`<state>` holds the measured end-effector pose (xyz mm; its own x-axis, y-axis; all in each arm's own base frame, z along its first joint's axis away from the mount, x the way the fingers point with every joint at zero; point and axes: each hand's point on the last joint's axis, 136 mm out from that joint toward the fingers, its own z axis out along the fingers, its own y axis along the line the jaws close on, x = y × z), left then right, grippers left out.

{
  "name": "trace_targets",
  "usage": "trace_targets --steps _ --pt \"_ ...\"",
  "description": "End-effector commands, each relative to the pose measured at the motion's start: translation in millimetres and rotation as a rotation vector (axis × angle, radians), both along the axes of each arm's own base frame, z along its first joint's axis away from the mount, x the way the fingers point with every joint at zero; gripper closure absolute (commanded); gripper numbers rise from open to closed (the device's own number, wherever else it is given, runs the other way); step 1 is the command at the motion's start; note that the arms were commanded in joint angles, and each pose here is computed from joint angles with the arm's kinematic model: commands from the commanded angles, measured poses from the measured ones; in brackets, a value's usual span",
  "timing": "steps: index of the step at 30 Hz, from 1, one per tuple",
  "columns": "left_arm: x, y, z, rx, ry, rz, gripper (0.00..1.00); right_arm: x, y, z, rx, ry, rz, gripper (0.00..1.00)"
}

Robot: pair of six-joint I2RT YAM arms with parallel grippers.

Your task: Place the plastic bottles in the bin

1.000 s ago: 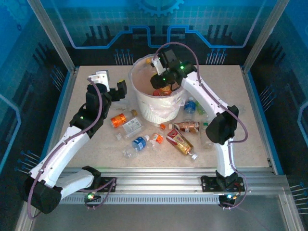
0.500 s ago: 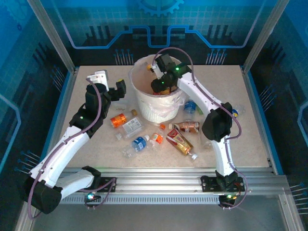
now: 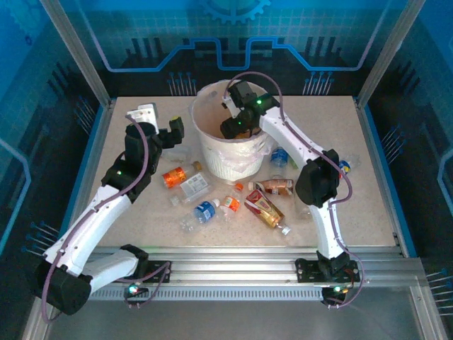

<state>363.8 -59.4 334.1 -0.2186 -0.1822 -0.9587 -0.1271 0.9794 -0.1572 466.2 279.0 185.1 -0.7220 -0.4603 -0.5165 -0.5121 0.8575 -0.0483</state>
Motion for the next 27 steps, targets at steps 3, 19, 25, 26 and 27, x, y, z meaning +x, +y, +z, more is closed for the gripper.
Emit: trace_targets --steps 3,19,25,26,27 --pt "4 9 -3 -0.037 0.017 0.04 0.01 2 -6 30 0.016 -0.053 -0.006 0.15" --pt "17 37 -42 -0.186 0.15 0.125 0.01 -15 -12 147 0.141 -0.258 0.024 0.0" --pt "31 60 -85 -0.322 0.287 0.215 0.01 -35 -27 192 0.173 -0.337 0.016 0.0" --pt "34 64 -95 -0.355 0.314 0.231 0.01 -39 -31 199 0.175 -0.352 0.007 0.0" --pt "37 67 -103 -0.384 0.335 0.243 0.01 -41 -35 203 0.174 -0.362 -0.002 0.0"
